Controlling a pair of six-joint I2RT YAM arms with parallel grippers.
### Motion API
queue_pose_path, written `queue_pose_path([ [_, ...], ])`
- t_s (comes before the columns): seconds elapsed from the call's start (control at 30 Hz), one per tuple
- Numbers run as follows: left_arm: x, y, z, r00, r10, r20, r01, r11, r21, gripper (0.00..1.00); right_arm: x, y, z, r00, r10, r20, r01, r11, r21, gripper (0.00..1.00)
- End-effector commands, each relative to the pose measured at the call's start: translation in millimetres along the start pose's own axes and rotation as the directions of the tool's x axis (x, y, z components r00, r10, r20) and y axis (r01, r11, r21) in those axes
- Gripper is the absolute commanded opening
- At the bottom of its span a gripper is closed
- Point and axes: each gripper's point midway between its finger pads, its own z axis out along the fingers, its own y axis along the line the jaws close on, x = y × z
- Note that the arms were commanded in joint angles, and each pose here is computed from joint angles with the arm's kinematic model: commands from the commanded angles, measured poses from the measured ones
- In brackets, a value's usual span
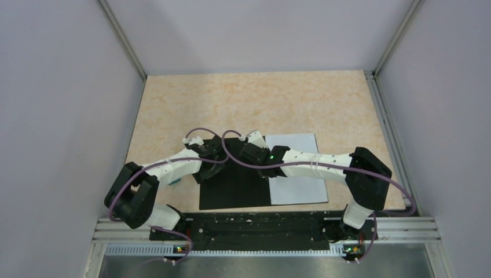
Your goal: Put the files into the folder
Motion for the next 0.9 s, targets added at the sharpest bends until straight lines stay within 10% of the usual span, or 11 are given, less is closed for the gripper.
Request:
queue_pose_path([
  [0.0,22.5,35.7,16.7,0.998,0.005,-0.062,-0.014,0.989,-0.148,0.76,5.1,-3.5,-15.2,1.000,-0.001,-0.011,0.001,1.000,-0.024,0.03],
  [0.87,23.3,31.0,16.9,0.997,-0.010,-0.071,0.000,0.990,-0.140,0.76,-15.0,-5.1,-33.1,1.000,-0.005,0.029,0.006,0.999,-0.040,0.06],
])
